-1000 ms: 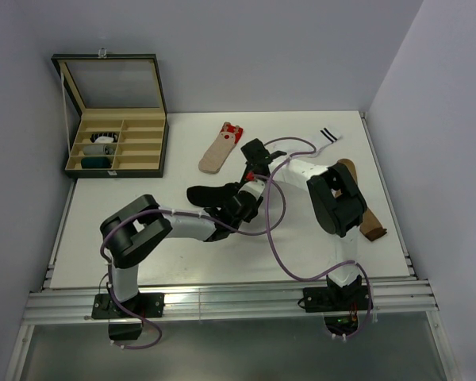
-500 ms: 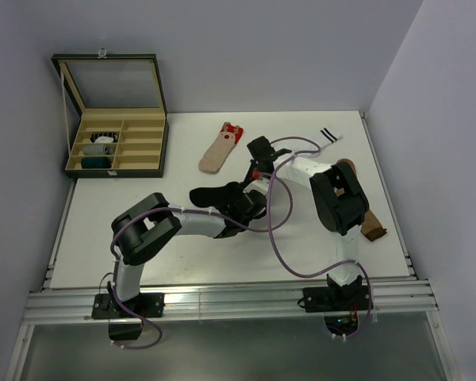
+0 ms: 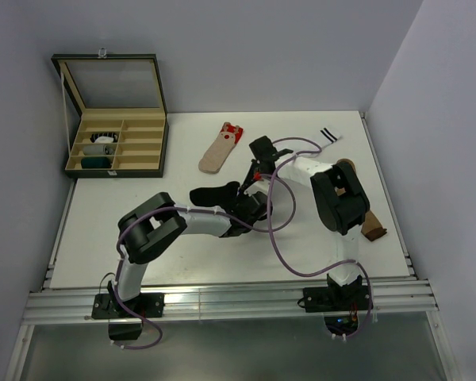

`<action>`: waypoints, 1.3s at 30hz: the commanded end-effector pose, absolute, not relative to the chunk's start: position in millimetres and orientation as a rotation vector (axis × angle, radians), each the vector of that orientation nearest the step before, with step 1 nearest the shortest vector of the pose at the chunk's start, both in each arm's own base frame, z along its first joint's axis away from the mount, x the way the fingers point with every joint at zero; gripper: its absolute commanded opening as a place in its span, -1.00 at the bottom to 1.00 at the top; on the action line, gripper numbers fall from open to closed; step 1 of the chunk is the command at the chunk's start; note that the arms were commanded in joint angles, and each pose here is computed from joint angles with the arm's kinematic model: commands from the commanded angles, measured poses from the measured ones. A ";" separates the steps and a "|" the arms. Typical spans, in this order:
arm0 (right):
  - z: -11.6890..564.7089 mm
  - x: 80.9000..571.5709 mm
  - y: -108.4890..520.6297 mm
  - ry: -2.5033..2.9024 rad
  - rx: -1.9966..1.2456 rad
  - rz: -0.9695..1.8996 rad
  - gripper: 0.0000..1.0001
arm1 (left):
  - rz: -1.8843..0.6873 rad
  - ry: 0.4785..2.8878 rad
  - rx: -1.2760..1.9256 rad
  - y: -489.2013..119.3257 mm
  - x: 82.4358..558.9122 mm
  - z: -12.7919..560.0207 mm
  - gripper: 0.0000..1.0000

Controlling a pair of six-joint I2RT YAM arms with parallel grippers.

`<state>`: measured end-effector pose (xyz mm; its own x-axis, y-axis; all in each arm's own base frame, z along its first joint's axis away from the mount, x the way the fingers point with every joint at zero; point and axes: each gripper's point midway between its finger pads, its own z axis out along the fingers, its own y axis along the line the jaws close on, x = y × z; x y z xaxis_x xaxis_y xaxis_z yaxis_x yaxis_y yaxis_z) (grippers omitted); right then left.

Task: Roll the socks
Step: Roll the sock at the center of the board.

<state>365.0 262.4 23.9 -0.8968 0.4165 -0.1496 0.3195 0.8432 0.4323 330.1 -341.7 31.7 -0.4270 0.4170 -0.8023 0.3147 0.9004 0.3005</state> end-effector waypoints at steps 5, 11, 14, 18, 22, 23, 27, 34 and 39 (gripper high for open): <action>33.3 358.5 267.6 2.725 0.544 0.656 -0.89 | 0.126 2.186 0.562 -318.8 330.5 7.4 -0.99; 63.3 370.7 255.6 2.583 0.579 0.722 -0.47 | -0.037 2.256 0.524 -319.0 328.3 18.0 -0.99; 78.3 376.4 241.5 2.496 0.628 0.745 -0.18 | -0.144 2.287 0.497 -325.9 323.0 24.9 -0.99; 92.1 381.9 223.5 2.396 0.683 0.751 0.03 | -0.232 2.343 0.452 -326.9 321.9 26.4 -0.99; 98.8 383.0 216.6 2.330 0.688 0.774 0.16 | -0.337 2.398 0.381 -325.1 324.8 22.9 -0.99; 99.9 382.5 216.8 2.327 0.677 0.778 0.17 | -0.356 2.407 0.371 -324.9 323.9 21.9 -0.99; 99.3 382.5 217.9 2.326 0.654 0.785 0.18 | -0.484 2.419 0.317 -327.1 322.4 28.9 -0.99; 97.9 380.1 221.1 2.291 0.618 0.832 0.16 | -0.683 2.390 0.072 -308.1 329.9 48.1 -0.99; 100.2 378.9 231.1 2.289 0.541 0.870 0.16 | -0.842 2.352 -0.169 -285.8 331.7 52.5 -0.99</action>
